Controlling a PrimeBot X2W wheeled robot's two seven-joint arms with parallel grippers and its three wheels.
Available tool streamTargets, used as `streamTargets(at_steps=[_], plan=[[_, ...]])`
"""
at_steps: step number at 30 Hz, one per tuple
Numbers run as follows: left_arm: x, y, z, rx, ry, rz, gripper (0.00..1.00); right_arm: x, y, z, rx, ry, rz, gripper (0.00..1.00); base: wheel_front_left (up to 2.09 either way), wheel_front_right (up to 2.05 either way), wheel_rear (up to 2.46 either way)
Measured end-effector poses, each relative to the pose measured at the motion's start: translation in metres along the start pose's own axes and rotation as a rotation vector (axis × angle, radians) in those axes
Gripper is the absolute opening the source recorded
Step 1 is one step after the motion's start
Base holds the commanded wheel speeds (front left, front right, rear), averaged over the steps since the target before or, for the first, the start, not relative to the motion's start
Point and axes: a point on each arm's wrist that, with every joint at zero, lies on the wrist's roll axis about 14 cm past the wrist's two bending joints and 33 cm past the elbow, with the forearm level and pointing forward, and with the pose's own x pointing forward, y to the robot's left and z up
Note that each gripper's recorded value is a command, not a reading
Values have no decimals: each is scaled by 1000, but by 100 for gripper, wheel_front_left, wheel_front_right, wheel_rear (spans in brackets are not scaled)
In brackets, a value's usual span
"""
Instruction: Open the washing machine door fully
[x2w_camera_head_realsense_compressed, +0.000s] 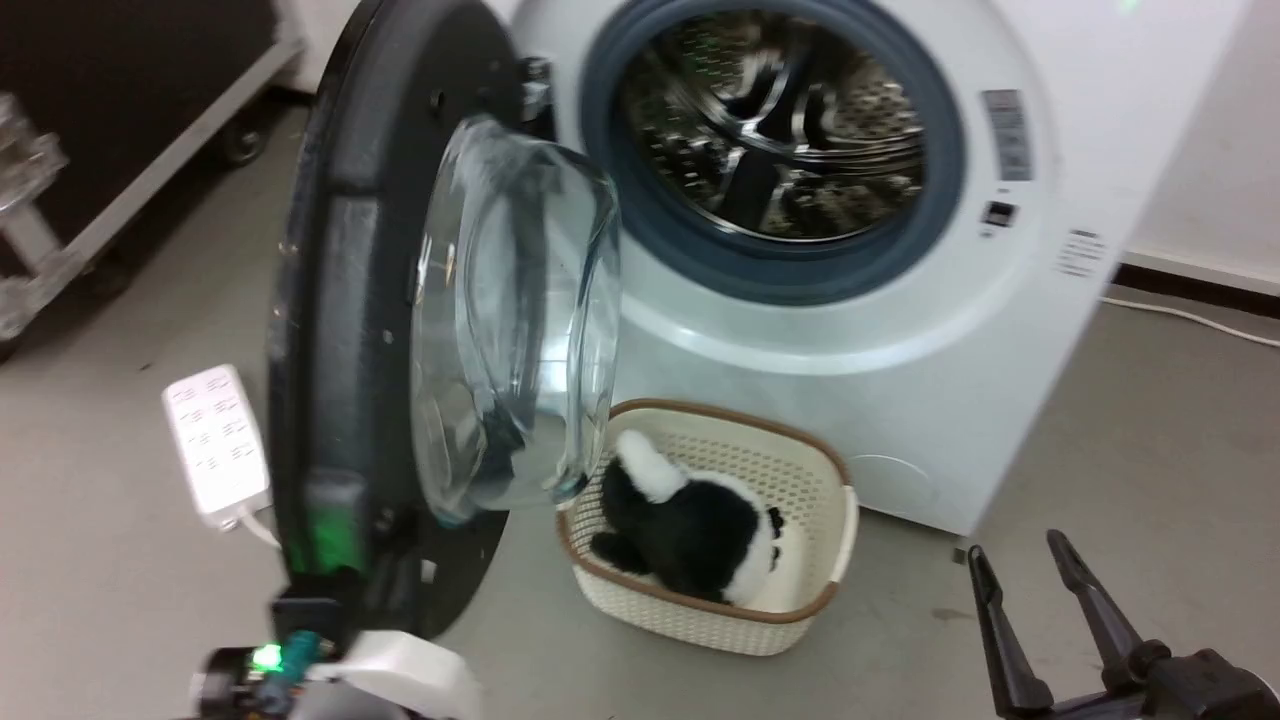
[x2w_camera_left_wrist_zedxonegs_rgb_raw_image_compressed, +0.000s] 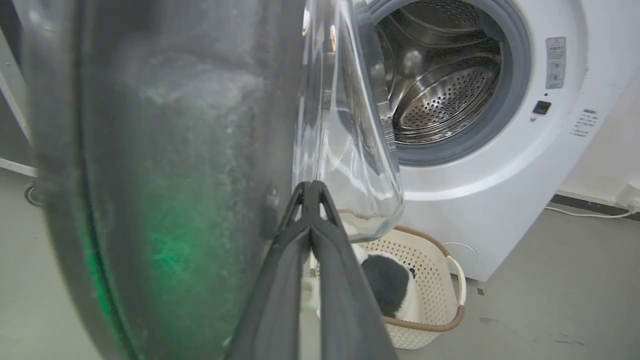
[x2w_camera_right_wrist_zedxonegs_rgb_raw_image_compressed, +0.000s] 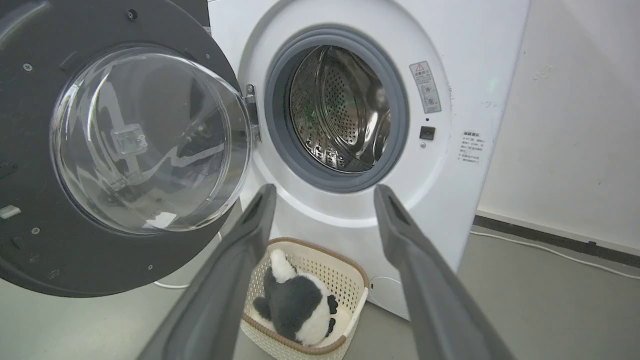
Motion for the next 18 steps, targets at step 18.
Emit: streamTargets(at_steps=[18], plan=[[45, 168, 5, 126, 100, 369, 0, 36, 18, -76, 27, 164, 107, 100, 0, 0, 0]])
